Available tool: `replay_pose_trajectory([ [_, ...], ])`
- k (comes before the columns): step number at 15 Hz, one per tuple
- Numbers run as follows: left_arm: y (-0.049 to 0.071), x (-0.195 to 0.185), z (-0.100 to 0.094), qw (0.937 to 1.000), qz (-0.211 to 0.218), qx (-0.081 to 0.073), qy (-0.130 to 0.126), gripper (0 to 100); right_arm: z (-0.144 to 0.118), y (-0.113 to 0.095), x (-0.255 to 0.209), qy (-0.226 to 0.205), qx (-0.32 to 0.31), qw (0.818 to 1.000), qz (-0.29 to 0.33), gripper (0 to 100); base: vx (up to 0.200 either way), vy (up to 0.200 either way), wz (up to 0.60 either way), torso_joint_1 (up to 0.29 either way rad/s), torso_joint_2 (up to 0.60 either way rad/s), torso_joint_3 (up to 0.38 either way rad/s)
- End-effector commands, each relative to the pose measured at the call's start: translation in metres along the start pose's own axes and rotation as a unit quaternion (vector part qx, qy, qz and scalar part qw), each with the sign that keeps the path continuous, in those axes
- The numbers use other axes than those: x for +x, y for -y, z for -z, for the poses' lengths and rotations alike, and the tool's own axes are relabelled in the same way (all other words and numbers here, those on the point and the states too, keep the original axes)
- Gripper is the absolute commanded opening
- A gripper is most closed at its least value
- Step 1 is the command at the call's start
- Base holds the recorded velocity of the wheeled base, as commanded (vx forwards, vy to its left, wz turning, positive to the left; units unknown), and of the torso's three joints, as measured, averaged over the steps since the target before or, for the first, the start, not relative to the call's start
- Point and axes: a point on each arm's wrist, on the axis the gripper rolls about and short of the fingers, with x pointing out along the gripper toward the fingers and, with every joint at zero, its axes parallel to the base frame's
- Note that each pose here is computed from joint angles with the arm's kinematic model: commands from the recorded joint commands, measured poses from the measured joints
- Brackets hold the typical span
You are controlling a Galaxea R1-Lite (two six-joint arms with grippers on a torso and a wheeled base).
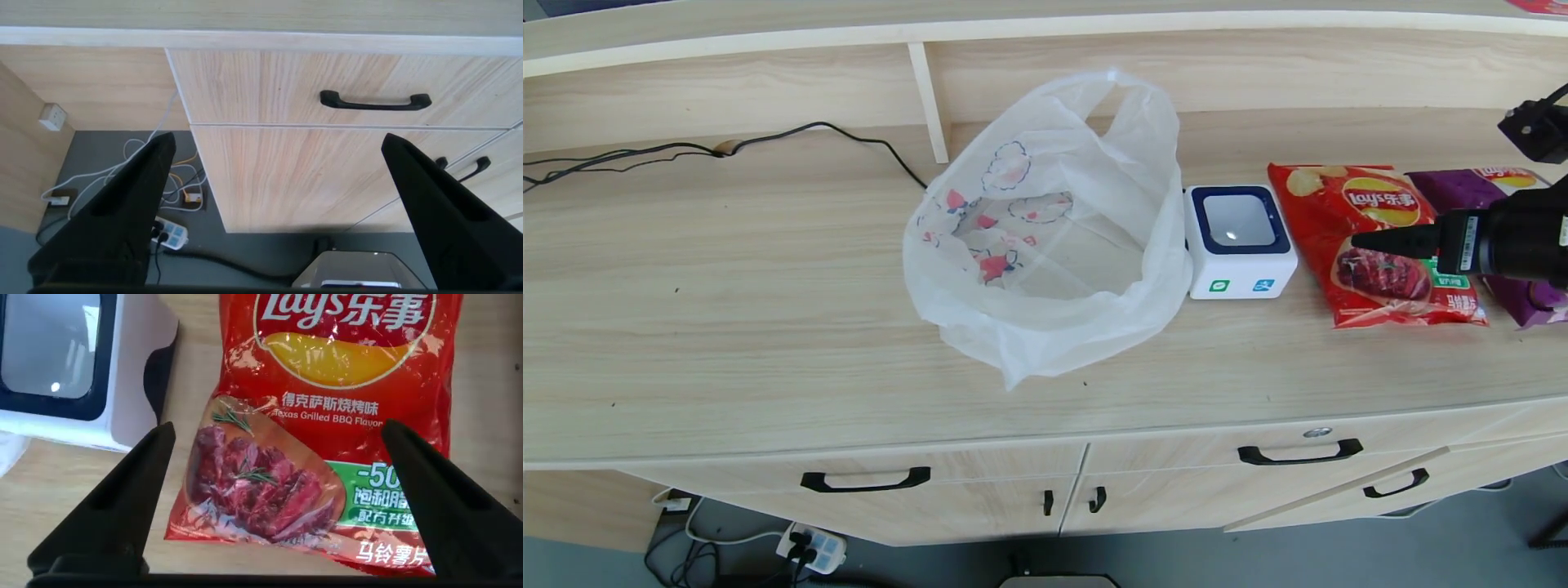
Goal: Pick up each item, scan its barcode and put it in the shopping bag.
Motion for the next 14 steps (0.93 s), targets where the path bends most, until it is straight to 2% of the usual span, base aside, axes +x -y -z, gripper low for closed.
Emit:
replay_pose_trajectory([
  [1,0.0,0.0,0.0,1.0,0.0,0.0,-0.001,100,-0.006,0.012,0.012,0.008,-0.008,1.0,0.019,100,0.0,0.0,0.0,0.0,0.0,0.0],
  [10,0.0,0.0,0.0,1.0,0.0,0.001,-0.001,100,0.003,0.015,0.024,-0.004,-0.007,1.0,0.027,100,0.0,0.0,0.0,0.0,0.0,0.0],
  [14,0.0,0.0,0.0,1.0,0.0,0.0,-0.001,100,0.007,0.019,0.037,-0.007,-0.035,0.999,0.028,100,0.0,0.0,0.0,0.0,0.0,0.0],
])
